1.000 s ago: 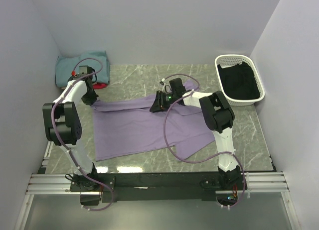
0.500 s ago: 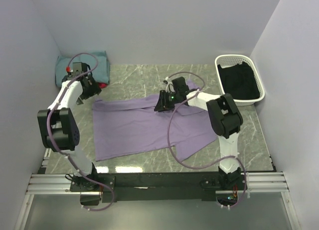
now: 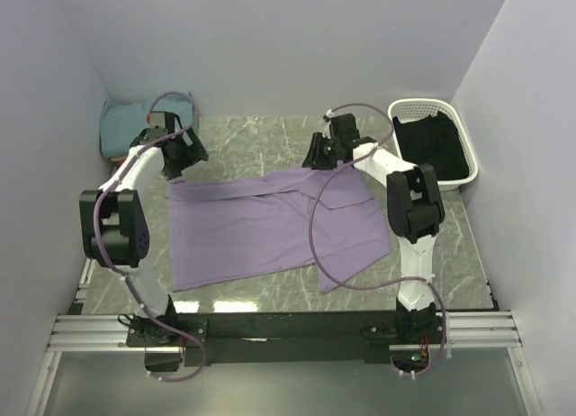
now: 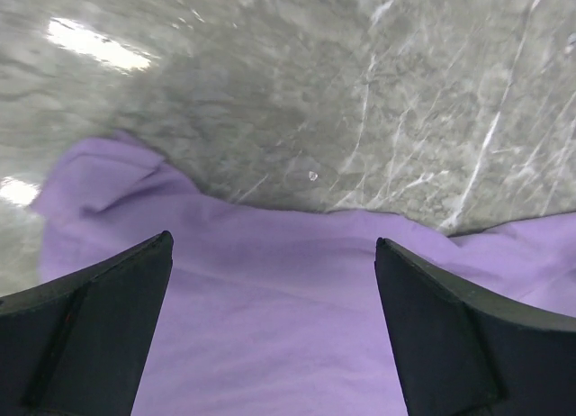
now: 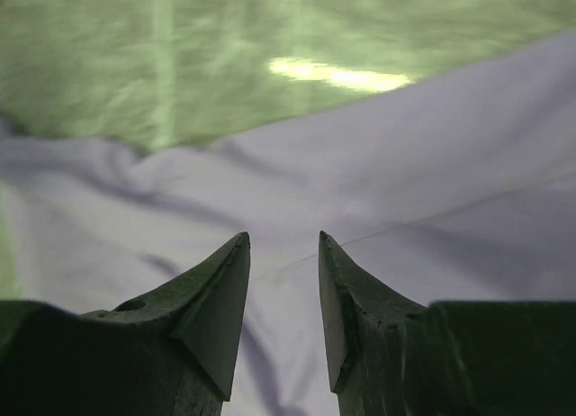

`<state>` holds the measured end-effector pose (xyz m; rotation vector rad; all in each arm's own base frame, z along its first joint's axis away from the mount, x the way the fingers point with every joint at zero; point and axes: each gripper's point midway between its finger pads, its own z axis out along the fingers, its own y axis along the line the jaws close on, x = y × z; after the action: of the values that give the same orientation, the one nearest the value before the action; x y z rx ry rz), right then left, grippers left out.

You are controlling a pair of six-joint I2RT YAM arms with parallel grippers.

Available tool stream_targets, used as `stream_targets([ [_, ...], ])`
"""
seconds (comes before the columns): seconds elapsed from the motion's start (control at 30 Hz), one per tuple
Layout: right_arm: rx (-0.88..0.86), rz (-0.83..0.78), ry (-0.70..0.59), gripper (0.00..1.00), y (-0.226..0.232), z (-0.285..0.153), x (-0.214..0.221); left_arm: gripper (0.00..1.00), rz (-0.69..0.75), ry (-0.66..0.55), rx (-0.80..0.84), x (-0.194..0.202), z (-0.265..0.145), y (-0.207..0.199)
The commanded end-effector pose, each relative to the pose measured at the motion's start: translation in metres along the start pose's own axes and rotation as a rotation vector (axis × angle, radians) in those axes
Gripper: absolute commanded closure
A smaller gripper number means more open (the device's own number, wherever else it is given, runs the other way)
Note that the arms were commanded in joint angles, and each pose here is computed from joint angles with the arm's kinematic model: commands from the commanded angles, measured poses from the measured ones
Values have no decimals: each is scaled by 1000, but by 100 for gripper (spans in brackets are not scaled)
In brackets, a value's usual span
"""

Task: Fold and stack the t-shirts
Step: Fold the tshirt

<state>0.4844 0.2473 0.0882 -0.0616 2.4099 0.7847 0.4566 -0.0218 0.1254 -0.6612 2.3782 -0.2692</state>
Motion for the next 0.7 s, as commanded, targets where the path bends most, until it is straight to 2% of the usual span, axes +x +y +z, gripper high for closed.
stream_targets([
  [0.0,158,74,25,56,-51,12,0,1,20,9,86,3,15,-28],
  [0.23,262,141,6,55,-101,12,-20,0,45,56,78,17,36,-36],
  [0.4,403,257,54,55,-151,9,-16,0,58,90,53,28,49,-33],
  [0.43,359,283,69,55,-149,13,-16,1,58,98,49,30,53,-33],
  [0.5,380,349,75,56,-160,10,-16,1,62,98,50,29,55,-34],
  [0.67,360,392,81,56,-165,5,-24,0,71,102,32,28,58,-33],
])
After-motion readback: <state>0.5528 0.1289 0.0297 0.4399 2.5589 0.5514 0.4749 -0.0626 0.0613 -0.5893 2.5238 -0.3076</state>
